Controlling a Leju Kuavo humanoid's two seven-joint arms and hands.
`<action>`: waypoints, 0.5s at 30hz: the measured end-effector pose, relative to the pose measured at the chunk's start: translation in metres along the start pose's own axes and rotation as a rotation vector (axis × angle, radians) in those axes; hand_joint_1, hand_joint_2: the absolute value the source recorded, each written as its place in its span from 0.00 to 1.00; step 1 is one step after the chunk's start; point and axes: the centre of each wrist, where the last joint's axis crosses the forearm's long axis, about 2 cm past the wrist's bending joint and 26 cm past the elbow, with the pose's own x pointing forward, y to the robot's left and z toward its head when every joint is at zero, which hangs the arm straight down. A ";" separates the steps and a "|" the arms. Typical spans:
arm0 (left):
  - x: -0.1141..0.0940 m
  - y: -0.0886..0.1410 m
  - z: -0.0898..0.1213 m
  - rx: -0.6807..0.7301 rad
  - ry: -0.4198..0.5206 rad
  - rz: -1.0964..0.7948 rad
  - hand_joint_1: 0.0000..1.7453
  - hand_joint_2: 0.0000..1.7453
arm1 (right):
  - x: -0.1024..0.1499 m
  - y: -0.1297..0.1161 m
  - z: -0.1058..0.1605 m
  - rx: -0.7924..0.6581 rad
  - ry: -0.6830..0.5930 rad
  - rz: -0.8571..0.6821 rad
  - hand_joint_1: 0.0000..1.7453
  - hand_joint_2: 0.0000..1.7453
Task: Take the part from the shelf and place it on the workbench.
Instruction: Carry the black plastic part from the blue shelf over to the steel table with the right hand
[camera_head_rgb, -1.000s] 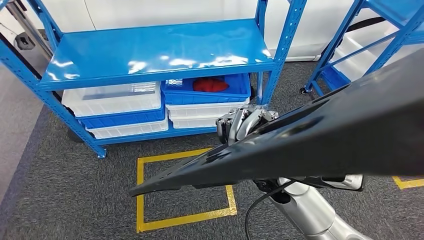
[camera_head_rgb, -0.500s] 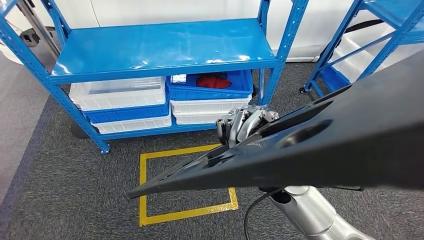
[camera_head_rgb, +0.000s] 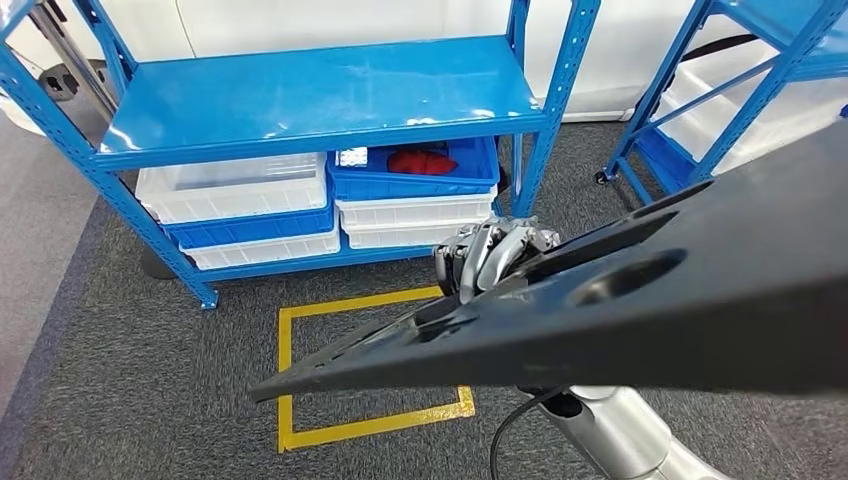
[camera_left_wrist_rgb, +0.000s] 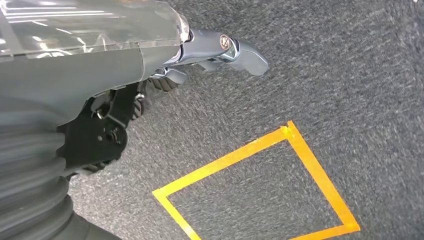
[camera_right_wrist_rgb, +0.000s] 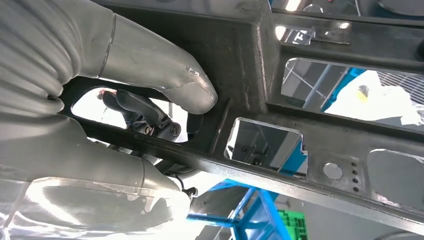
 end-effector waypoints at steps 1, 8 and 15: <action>0.000 0.000 0.000 0.000 0.000 0.000 0.00 1.00 | 0.000 0.000 0.000 0.001 -0.001 0.000 1.00 1.00; 0.000 0.000 0.000 0.003 0.003 0.003 0.00 1.00 | -0.001 0.004 0.000 0.007 -0.003 -0.003 1.00 1.00; -0.002 0.000 0.001 0.009 0.010 0.006 0.00 1.00 | -0.001 0.010 -0.002 0.024 0.002 -0.034 1.00 1.00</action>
